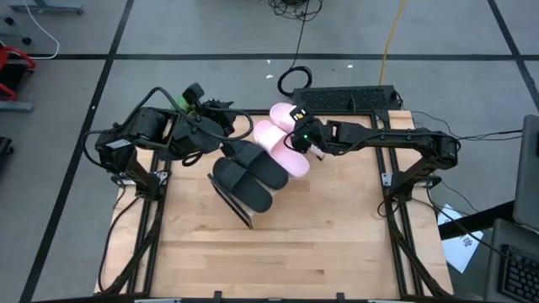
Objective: Pick and place slides into the shelf
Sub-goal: Put the pink slide on the shelf
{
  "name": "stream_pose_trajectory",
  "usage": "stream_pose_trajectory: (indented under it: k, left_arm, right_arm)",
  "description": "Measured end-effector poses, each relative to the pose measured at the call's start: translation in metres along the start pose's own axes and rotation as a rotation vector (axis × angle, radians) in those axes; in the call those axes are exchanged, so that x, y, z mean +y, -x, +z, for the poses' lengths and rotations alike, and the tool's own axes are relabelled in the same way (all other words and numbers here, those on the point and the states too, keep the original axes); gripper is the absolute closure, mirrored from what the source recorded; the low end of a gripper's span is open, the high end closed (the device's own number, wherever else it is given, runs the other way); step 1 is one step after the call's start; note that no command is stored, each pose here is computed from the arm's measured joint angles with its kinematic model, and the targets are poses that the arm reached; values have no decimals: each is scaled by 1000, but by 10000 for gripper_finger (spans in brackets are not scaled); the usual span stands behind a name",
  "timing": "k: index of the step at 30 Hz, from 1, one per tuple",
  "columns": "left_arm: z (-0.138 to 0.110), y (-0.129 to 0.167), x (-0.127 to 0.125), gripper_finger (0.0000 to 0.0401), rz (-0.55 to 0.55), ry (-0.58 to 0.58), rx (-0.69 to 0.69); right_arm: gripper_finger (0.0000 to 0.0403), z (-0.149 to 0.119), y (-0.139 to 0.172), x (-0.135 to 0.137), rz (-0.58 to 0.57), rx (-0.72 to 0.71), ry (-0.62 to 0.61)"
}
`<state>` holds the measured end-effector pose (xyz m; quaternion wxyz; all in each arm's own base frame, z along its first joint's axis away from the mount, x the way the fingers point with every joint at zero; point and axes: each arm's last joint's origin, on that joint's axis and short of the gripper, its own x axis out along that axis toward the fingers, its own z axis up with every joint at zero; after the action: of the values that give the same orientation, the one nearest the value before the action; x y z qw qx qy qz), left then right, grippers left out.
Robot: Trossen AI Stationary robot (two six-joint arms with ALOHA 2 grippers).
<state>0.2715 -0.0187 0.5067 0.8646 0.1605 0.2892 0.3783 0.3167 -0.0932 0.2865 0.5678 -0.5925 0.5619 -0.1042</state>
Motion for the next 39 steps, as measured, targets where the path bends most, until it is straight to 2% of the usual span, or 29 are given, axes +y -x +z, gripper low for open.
stream_pose_trajectory:
  k: [3, 9, 19, 25, 31, 39]
  left_arm:
    - [0, 0, 0, 288, 0, -7, 0]
    - [0, 0, 0, 288, 0, -7, 0]
    - [0, 0, 0, 288, 1, -7, -1]
    - [0, 0, 0, 288, 1, -7, -1]
    - [0, 0, 0, 288, 1, -7, -1]
    - [0, 0, 0, 288, 2, -7, -1]
  right_arm:
    - [403, -1, 0, 4, 29, 10, 28]
    - [403, -1, 0, 1, 8, 24, 69]
    - [403, -3, 0, 9, 75, 23, 65]
    - [403, -1, 0, 3, 28, -3, 59]
    - [403, -3, 0, 11, 97, 4, 64]
    - [403, -4, -2, 6, 64, -6, 55]
